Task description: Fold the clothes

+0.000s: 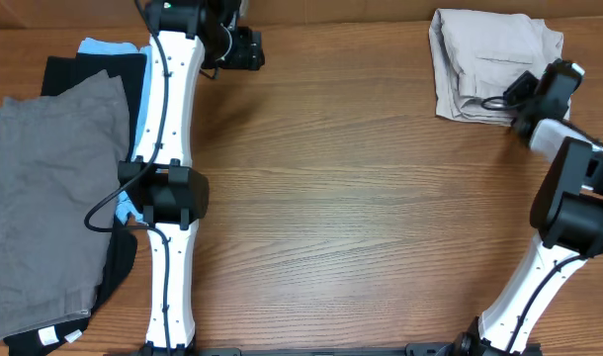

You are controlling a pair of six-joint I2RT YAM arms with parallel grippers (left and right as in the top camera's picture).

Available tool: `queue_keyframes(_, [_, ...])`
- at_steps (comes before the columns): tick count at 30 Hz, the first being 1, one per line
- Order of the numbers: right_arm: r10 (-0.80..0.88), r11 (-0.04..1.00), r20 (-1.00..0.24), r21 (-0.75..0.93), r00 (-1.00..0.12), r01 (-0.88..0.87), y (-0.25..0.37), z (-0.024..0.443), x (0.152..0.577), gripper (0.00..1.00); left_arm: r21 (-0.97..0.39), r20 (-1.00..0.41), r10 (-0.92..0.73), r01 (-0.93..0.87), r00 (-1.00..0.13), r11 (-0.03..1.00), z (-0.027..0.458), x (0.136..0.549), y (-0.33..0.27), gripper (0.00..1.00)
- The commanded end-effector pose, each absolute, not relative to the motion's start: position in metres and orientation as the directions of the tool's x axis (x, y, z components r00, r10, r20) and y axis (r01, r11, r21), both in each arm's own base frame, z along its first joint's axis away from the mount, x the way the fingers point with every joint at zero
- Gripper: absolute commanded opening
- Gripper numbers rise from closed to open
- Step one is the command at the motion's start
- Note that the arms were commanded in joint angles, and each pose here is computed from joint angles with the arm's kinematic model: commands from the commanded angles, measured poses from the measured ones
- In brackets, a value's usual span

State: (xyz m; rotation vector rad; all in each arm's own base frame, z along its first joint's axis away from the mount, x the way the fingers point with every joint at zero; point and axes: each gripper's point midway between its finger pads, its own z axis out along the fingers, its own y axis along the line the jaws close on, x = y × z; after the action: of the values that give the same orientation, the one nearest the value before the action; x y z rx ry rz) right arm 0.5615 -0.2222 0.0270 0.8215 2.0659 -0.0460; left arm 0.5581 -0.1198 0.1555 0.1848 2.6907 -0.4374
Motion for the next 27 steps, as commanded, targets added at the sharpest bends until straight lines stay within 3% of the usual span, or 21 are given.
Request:
queue_keyframes(1, [0.548,0.809,-0.710,0.317,-0.442,0.495,-0.218,0.045,0.574,0.70,-0.277,-0.432,0.062,0.198,-0.900,0.940,0.164,0.559,-0.127,0.75])
queue_keyframes(2, [0.548,0.817,-0.692,0.321,-0.470,0.480,-0.215,0.050,0.573,0.76,-0.278,-0.432,0.062,0.198,-0.900,0.940,0.164,0.559,-0.127,0.74])
queue_keyframes(4, [0.531,0.837,-0.674,0.320,-0.514,0.444,-0.209,0.067,0.573,0.98,-0.278,-0.432,0.064,0.200,-0.900,0.940,0.164,0.558,-0.129,0.76])
queue_keyframes(5, [0.532,0.836,-0.669,0.318,-0.520,0.447,-0.208,0.079,0.572,1.00,-0.278,-0.432,0.065,0.201,-0.899,0.939,0.164,0.558,-0.129,0.78])
queue_keyframes(10, [0.526,0.839,-0.678,0.314,-0.513,0.444,-0.203,0.165,0.557,1.00,-0.278,-0.427,0.066,0.201,-0.902,0.939,0.164,0.557,-0.130,1.00])
queue_keyframes(16, [0.526,0.845,-0.664,0.336,-0.531,0.417,-0.165,0.280,0.495,1.00,-0.278,-0.425,0.066,0.199,-0.903,0.940,0.163,0.556,-0.129,1.00])
queue_keyframes(21, [0.553,0.831,-0.610,0.450,-0.567,0.327,-0.093,0.355,0.417,1.00,-0.278,-0.425,0.066,0.199,-0.903,0.940,0.163,0.556,-0.129,1.00])
queue_keyframes(27, [0.527,0.842,-0.629,0.476,-0.571,0.254,-0.039,0.403,0.345,1.00,-0.278,-0.425,0.066,0.199,-0.903,0.940,0.163,0.556,-0.129,1.00])
